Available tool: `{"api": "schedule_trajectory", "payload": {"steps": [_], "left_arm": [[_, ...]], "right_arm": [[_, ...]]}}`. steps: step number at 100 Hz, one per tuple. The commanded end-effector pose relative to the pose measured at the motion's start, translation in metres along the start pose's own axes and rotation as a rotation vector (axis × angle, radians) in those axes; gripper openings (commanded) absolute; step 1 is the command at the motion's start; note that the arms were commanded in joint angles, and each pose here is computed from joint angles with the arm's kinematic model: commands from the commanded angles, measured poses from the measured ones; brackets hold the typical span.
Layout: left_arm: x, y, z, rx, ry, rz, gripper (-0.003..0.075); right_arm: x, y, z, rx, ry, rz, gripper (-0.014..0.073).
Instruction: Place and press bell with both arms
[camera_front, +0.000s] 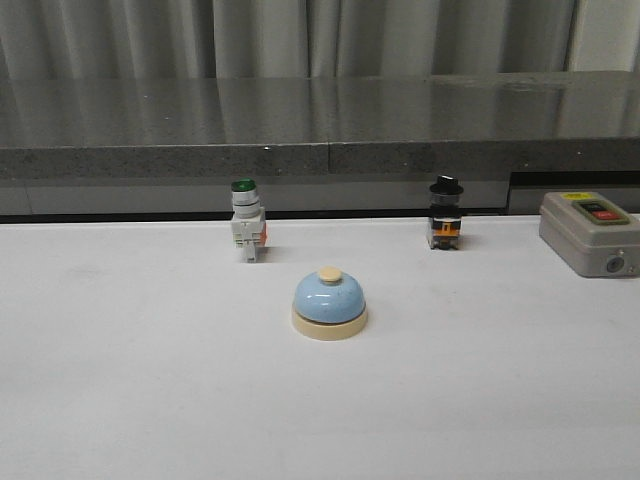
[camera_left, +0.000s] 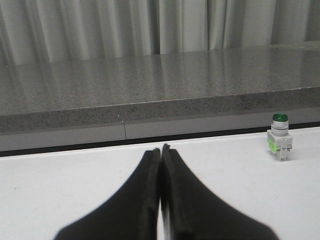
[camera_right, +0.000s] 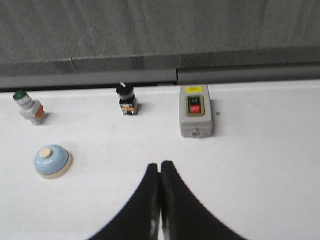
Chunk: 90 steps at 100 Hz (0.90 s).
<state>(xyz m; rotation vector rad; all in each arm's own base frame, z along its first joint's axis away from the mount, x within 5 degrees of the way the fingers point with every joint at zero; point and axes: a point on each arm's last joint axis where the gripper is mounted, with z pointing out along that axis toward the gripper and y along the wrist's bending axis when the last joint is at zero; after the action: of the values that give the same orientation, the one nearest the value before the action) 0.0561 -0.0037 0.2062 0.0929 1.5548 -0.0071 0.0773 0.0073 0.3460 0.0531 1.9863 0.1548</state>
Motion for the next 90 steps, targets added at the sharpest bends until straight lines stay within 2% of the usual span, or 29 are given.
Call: {"api": "schedule_trajectory", "payload": {"steps": [1, 44, 55, 90], "left_arm": [[0.005, 0.000, -0.001, -0.006, -0.076, -0.008, -0.0020], [0.005, 0.000, -0.001, -0.006, -0.076, -0.008, -0.0020], [0.005, 0.000, -0.001, -0.006, -0.076, -0.008, -0.0020], [0.005, 0.000, -0.001, -0.006, -0.076, -0.008, -0.0020]], "right_arm": [[-0.023, 0.003, 0.011, 0.007, 0.038, -0.002, -0.0060], [-0.022, 0.004, 0.075, 0.008, 0.263, 0.037, -0.0060], [-0.019, 0.008, 0.094, -0.014, 0.318, -0.007, -0.0060], [0.001, 0.055, 0.164, -0.167, 0.442, -0.141, -0.0060]]}}
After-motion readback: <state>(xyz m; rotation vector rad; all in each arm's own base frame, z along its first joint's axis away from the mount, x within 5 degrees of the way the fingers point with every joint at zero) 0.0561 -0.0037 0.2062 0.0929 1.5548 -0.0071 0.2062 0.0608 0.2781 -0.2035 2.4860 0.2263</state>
